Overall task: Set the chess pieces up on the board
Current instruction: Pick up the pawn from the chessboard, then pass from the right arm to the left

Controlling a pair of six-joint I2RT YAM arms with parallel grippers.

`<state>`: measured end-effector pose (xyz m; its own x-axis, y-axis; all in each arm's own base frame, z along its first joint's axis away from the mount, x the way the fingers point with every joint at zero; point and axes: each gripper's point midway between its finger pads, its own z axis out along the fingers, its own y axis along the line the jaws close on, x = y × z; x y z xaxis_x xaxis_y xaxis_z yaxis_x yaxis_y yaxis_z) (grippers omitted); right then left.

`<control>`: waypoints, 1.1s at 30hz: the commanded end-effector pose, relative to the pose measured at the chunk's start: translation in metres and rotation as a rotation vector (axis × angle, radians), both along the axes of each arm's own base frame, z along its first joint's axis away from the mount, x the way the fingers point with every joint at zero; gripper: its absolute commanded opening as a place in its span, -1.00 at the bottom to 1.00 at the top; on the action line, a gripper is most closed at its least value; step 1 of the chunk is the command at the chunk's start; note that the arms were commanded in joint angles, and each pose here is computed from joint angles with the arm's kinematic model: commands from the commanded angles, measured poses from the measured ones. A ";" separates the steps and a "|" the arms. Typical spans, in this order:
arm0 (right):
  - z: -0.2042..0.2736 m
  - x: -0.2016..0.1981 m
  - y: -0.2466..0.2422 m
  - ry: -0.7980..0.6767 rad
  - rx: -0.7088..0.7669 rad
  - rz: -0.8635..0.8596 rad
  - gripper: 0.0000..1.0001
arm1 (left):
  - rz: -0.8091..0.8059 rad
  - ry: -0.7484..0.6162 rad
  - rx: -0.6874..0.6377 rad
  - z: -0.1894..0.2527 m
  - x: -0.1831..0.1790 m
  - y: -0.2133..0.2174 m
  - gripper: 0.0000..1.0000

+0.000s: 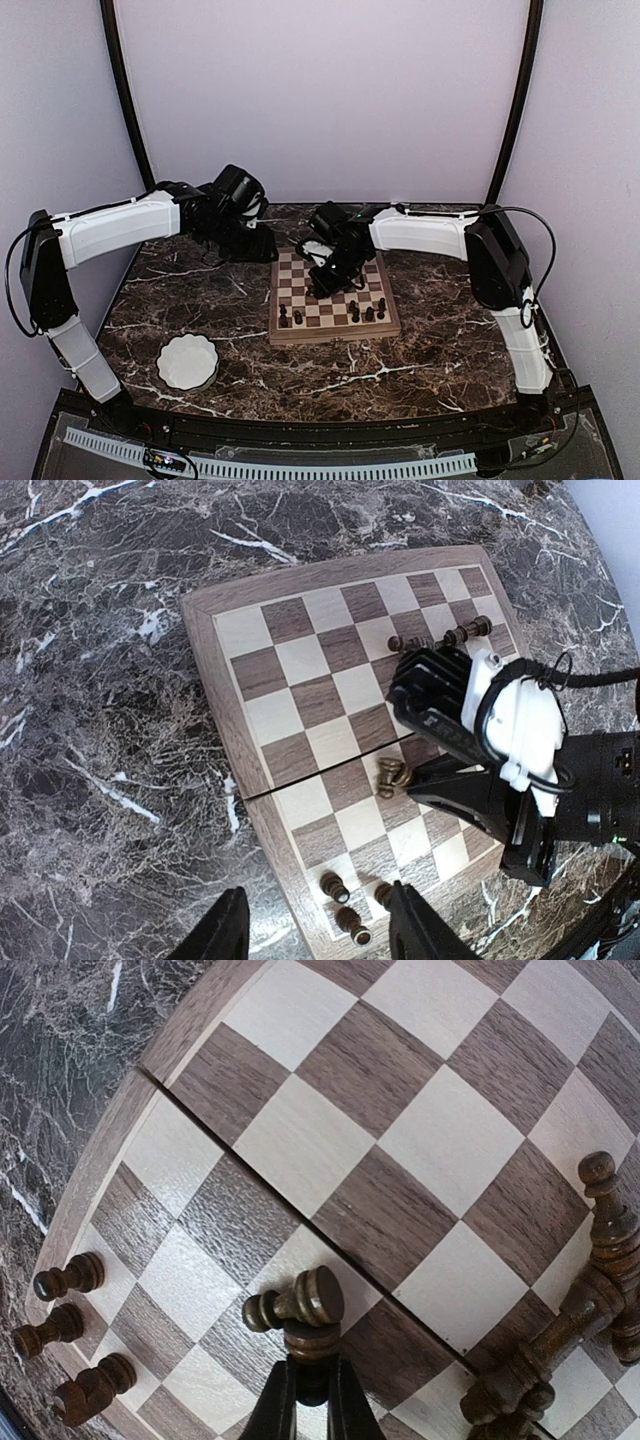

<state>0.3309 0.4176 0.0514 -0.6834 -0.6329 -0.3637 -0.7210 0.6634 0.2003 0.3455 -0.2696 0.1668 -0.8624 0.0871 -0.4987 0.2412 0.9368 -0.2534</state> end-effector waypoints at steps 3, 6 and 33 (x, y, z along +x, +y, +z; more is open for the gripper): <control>-0.010 -0.014 -0.005 0.043 -0.034 -0.001 -0.99 | -0.024 -0.027 -0.046 -0.001 0.000 -0.006 0.00; 0.015 -0.009 -0.006 0.066 0.056 -0.050 -1.00 | -0.053 -0.061 -0.119 0.003 0.001 -0.017 0.00; 0.110 0.003 -0.006 0.106 0.438 -0.076 -0.98 | -0.088 -0.070 -0.783 0.003 0.006 -0.060 0.06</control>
<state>0.3368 0.4135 0.1299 -0.8144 -0.3791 -0.4394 -0.5790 0.5826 0.5705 0.3530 -0.3196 0.1384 -0.8558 -0.2346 -0.4611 0.2644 0.5678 -0.7795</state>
